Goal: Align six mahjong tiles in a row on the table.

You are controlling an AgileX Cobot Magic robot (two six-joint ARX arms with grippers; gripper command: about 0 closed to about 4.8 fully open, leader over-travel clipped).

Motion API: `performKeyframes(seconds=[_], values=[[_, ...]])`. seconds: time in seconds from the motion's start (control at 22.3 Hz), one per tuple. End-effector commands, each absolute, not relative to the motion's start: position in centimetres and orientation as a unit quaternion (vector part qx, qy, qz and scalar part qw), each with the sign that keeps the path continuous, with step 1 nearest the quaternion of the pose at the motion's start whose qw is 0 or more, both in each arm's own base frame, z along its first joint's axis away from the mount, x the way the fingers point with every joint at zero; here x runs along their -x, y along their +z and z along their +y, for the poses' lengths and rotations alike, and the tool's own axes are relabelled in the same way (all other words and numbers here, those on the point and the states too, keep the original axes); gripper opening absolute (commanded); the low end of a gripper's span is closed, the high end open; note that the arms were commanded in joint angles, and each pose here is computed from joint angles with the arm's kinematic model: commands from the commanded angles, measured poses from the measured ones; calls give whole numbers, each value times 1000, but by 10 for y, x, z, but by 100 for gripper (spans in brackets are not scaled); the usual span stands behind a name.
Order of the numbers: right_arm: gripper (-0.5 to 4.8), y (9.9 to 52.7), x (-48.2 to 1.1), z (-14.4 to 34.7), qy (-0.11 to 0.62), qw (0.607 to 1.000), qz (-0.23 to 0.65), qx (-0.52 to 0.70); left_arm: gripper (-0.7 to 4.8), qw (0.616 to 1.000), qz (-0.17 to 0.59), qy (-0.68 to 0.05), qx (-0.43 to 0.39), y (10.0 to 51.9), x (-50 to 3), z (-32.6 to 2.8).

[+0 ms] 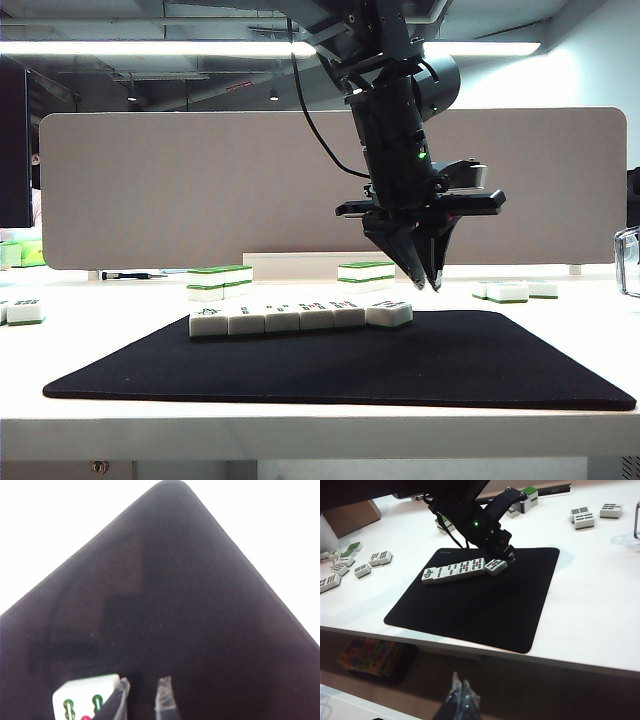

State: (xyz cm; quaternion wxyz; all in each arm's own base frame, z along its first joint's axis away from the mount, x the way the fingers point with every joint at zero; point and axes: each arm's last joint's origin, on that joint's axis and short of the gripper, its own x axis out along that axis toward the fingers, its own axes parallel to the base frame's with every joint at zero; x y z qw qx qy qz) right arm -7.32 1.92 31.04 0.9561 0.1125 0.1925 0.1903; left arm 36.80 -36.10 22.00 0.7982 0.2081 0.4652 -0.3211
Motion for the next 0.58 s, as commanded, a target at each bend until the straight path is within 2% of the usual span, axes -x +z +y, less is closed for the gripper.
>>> performKeyframes(seconds=[0.04, 0.58], values=[[-1, 311, 76, 19, 191, 960, 177, -107, 79, 798, 463, -324, -211, 216, -369, -363], [-1, 311, 76, 19, 191, 959, 177, -107, 79, 803, 462, -306, -221, 209, -372, -363]])
